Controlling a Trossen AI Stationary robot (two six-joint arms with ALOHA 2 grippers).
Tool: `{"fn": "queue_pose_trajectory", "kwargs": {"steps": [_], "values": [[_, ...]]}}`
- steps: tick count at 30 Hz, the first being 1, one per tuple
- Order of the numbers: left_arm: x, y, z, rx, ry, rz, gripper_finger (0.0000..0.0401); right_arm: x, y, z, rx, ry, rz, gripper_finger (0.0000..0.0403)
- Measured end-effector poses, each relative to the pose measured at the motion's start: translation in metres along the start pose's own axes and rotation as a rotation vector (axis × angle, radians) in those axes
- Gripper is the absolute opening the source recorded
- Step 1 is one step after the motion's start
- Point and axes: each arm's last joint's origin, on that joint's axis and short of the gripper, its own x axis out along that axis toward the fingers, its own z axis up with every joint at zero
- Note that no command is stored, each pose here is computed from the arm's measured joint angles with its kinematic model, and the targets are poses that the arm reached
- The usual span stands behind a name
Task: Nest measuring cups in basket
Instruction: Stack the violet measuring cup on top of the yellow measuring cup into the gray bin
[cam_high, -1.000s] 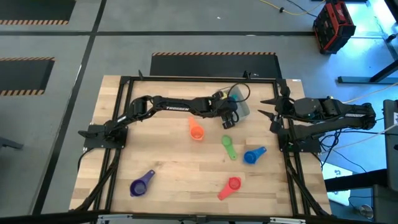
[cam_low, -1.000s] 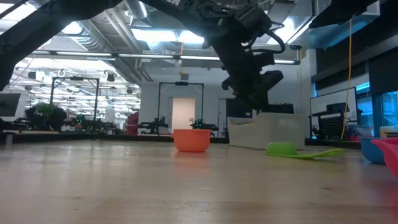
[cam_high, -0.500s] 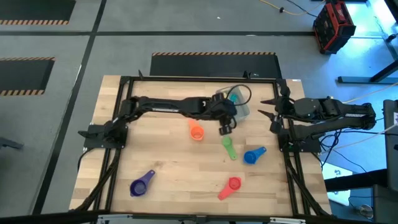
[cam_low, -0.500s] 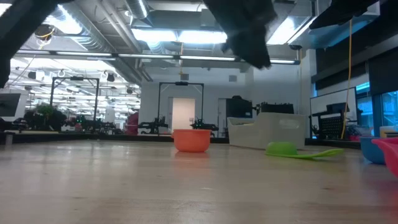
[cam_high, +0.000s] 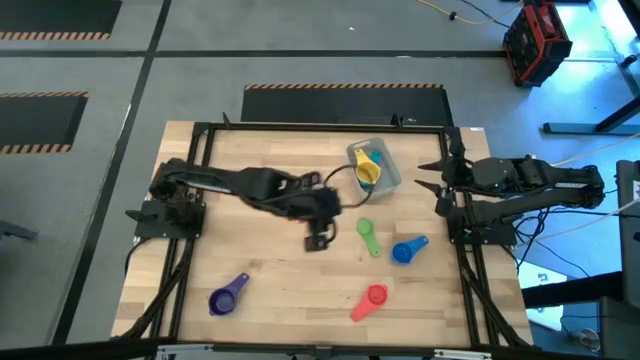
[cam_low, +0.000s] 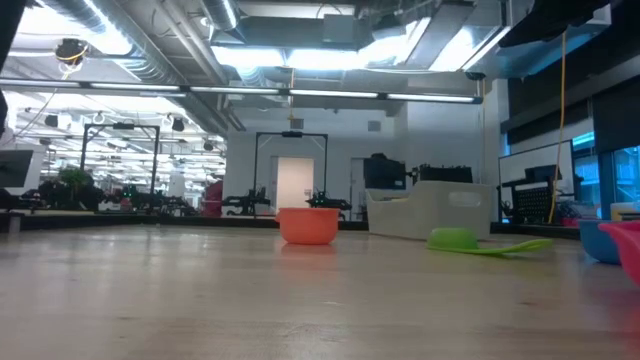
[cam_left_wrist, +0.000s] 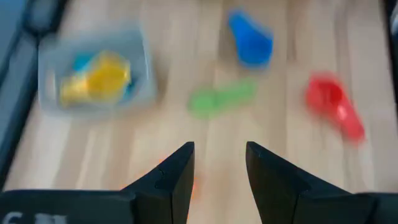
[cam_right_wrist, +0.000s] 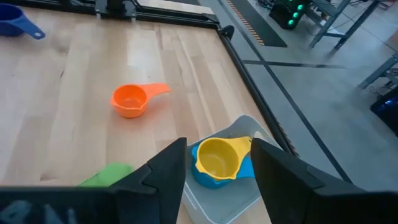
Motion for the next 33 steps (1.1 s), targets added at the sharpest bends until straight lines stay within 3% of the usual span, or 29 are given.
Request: {"fn": "queue_pose_trajectory", "kwargs": {"steps": [8,18,26,33], "values": [[-0.033,-0.040,-0.028,-0.118,0.095,-0.047,0.0137,0.000,0.000,0.000,-0.004,0.003,-0.001,0.0184],[-0.054,-0.081,-0.055,-0.249,0.171,-0.077,0.0137,0.000,0.000,0.000,-0.004,0.002,-0.001,0.0184],[-0.073,-0.097,-0.088,-0.384,0.321,0.040,0.0137,0.000,0.000,0.000,-0.004,0.002,-0.001,0.0184],[-0.080,-0.117,-0.114,-0.468,0.371,0.096,0.0137,0.000,0.000,0.000,-0.003,0.002,-0.001,0.0184]]}}
